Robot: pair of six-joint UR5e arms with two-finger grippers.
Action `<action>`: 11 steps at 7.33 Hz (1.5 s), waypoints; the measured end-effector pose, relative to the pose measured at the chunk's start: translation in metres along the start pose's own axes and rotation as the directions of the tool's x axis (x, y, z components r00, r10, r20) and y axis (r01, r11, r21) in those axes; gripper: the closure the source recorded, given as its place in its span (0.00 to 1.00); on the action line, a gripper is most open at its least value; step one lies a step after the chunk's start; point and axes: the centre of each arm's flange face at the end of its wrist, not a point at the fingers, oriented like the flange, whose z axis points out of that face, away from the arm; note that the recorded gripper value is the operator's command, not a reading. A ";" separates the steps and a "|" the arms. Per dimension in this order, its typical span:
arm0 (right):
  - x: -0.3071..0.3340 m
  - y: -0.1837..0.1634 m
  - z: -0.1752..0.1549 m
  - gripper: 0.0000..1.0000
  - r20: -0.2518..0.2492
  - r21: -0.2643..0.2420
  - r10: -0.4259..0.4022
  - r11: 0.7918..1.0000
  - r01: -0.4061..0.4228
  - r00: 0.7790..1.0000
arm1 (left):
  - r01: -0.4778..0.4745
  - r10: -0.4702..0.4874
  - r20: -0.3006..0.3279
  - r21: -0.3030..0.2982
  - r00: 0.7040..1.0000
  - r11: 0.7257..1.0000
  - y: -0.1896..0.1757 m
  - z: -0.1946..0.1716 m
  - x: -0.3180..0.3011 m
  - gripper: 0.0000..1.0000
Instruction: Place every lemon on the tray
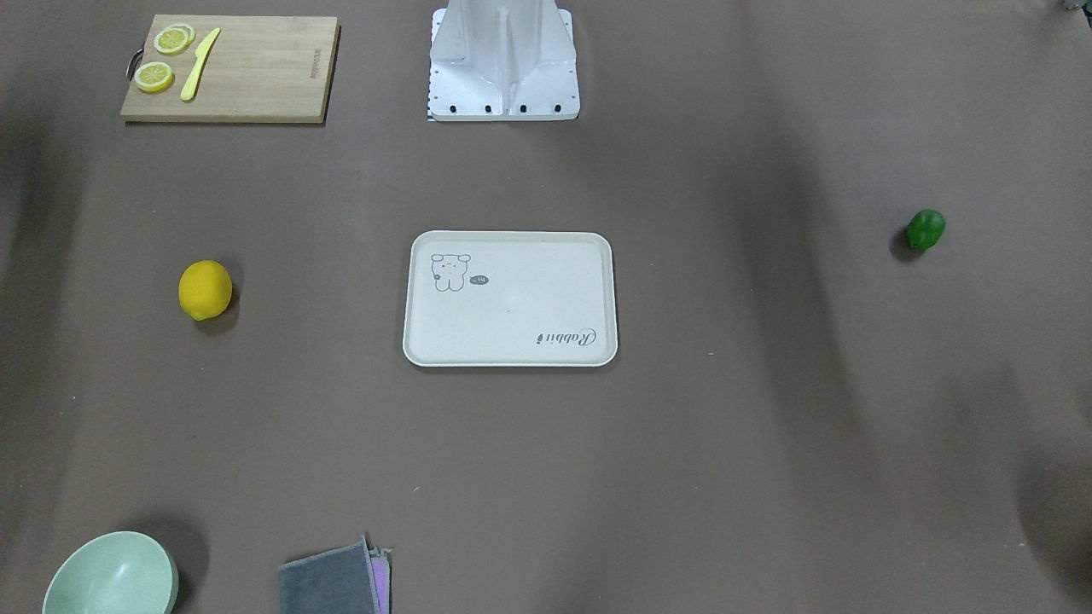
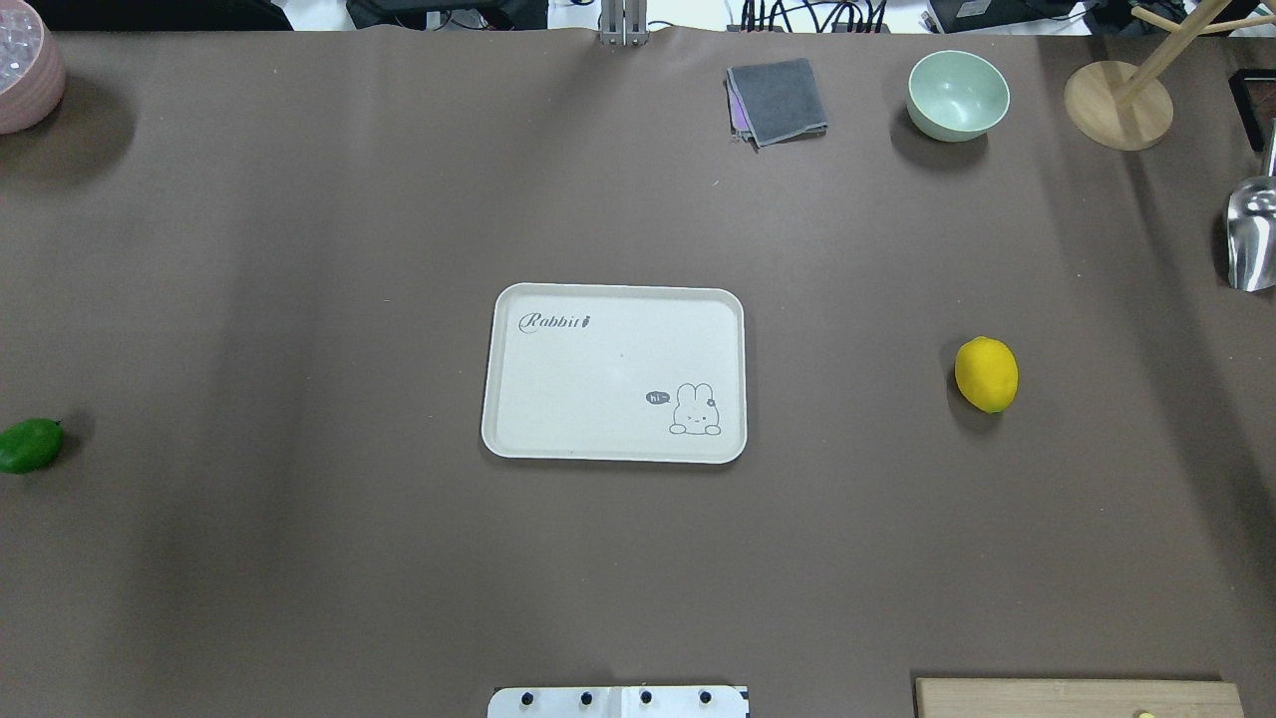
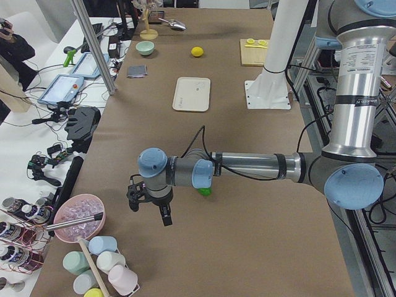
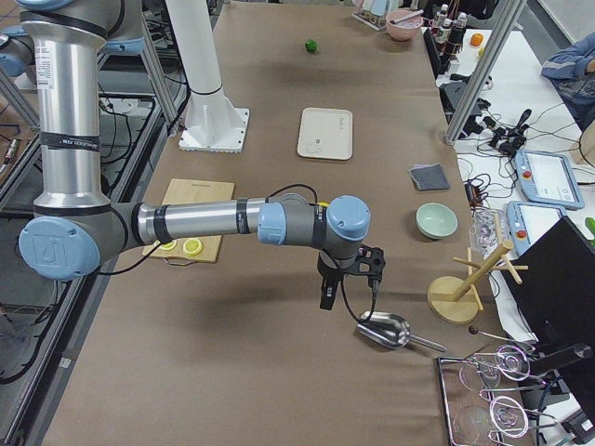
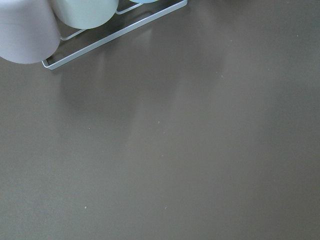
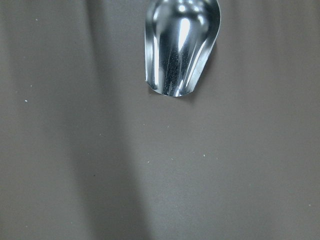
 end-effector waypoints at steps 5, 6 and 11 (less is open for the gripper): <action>-0.084 -0.022 0.016 0.00 0.054 -0.065 -0.098 0.993 0.102 0.994 | -0.092 0.090 -0.044 -0.038 0.995 0.995 0.010 0.010 0.053 0.02; -0.117 -0.030 0.022 0.00 0.070 -0.082 -0.121 0.989 0.126 0.990 | -0.108 0.106 -0.055 -0.048 0.993 0.993 0.015 0.013 0.071 0.02; -0.278 -0.035 0.071 0.01 0.092 -0.161 -0.260 0.949 0.272 0.961 | -0.262 0.251 -0.094 -0.137 0.963 0.955 0.091 0.064 0.178 0.02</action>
